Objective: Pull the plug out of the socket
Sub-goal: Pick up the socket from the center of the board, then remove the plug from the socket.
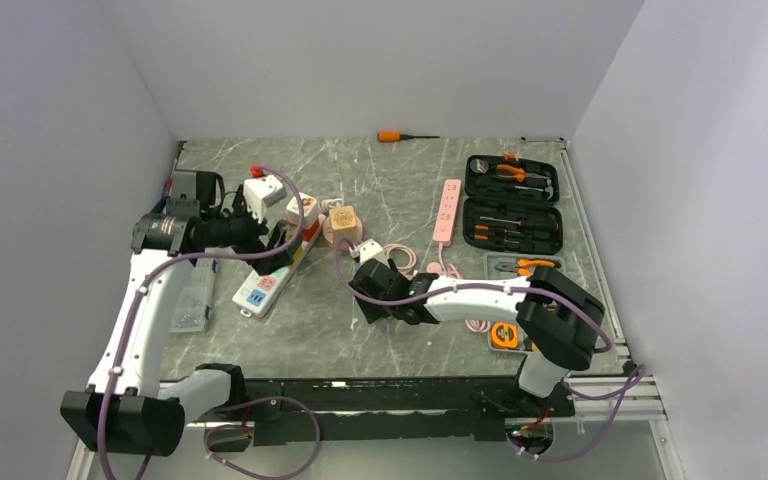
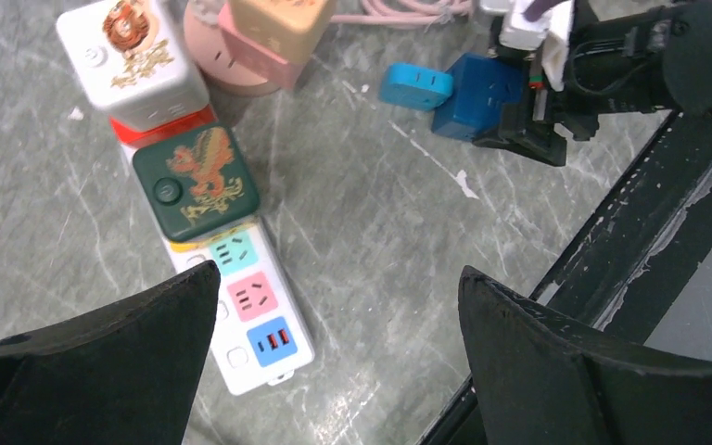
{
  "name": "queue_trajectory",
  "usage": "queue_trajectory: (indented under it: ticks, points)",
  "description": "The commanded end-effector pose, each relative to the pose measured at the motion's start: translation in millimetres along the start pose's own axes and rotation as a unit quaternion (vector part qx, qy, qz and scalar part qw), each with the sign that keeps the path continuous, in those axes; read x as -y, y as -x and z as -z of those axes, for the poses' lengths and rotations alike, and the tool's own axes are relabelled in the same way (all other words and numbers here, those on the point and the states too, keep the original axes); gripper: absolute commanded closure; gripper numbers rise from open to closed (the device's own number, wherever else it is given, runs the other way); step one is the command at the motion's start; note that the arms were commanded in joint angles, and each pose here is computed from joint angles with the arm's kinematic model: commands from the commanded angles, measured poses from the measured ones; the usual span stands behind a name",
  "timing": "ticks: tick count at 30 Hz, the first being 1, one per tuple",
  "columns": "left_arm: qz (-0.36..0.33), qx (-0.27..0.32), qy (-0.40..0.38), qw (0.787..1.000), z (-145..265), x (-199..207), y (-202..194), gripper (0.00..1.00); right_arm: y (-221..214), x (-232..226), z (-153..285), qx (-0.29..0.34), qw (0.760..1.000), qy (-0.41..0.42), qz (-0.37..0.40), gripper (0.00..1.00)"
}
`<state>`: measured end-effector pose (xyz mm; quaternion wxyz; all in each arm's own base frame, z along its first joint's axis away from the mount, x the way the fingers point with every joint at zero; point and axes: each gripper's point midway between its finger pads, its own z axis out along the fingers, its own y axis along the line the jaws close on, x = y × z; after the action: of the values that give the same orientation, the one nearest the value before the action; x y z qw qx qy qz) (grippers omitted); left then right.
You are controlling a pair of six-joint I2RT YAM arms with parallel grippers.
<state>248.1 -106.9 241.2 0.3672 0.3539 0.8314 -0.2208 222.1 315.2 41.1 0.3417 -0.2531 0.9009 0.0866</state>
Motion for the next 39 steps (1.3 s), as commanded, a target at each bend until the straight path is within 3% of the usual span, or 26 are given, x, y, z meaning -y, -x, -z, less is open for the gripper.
queue_trajectory:
  ticks: [1, 6, 12, 19, 25, 30, 39]
  points:
    - [-0.087, 0.09, -0.052, 0.991, 9.0, 31.7, 21.3, 0.01, 30.3, -8.3, 31.1, 0.063, 0.996, 0.06, 0.034, 1.0]
    - [-0.238, 0.148, -0.119, 0.953, 21.5, 74.0, 17.4, 0.01, 67.8, -15.3, 95.3, 0.165, 0.972, 0.141, 0.085, 1.0]
    - [-0.318, 0.125, -0.205, 0.917, 34.8, 113.8, -7.0, 0.01, 74.5, -29.1, 155.6, 0.263, 0.916, 0.24, 0.186, 1.0]
    - [-0.374, 0.144, -0.205, 0.893, 23.7, 137.5, 14.2, 0.01, 80.4, -33.1, 177.9, 0.269, 0.891, 0.258, 0.26, 1.0]
    - [-0.35, 0.097, -0.276, 0.89, -4.6, 160.4, 5.2, 0.01, 92.4, -46.0, 197.2, 0.266, 0.877, 0.282, 0.283, 1.0]
    - [-0.337, 0.088, -0.24, 0.906, -28.3, 147.3, 7.7, 0.01, 95.2, -52.4, 208.6, 0.267, 0.87, 0.295, 0.291, 1.0]
    - [-0.361, 0.089, -0.226, 0.9, -43.0, 145.6, 12.4, 0.01, 93.7, -59.1, 210.6, 0.263, 0.865, 0.301, 0.304, 1.0]
